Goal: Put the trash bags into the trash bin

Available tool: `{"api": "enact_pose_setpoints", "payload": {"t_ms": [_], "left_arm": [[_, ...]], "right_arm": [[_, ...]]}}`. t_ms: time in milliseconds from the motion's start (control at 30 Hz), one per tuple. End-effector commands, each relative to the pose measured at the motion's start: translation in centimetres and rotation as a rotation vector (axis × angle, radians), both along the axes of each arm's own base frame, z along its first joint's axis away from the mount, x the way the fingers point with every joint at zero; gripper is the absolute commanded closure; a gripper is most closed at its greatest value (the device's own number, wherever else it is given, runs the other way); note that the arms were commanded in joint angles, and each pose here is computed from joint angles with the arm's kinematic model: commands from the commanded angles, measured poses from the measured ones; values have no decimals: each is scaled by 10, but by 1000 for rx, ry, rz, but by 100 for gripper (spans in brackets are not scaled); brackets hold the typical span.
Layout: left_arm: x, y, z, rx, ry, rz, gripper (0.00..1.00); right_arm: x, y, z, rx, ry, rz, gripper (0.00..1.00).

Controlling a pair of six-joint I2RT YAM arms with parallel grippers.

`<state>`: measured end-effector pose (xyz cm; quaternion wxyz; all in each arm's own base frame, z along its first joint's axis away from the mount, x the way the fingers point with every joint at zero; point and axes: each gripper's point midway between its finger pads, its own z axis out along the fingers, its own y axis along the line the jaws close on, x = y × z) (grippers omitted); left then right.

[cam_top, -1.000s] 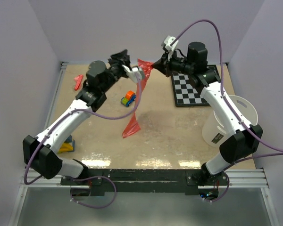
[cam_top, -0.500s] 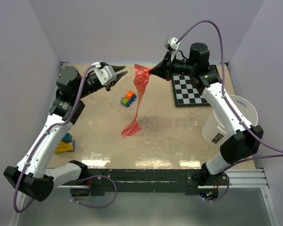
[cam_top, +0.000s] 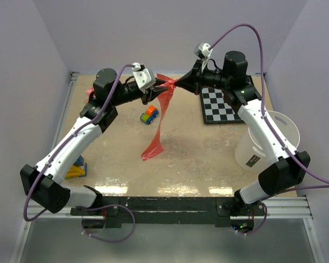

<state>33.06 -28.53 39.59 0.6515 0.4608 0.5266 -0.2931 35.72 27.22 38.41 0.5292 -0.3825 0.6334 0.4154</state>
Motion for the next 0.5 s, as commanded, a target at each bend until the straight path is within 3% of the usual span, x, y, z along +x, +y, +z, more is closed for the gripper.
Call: {"api": "enact_pose_setpoints", "payload": {"t_ms": [0, 233, 467], "left_arm": [[6, -5, 36, -29, -138, 20, 67], [11, -14, 32, 9, -171, 11, 68], [18, -17, 26, 63, -211, 35, 86]], "right_arm": [[-14, -1, 27, 40, -67, 4, 100], [-18, 1, 30, 42, -76, 18, 100], [-18, 2, 27, 39, -76, 21, 100]]}}
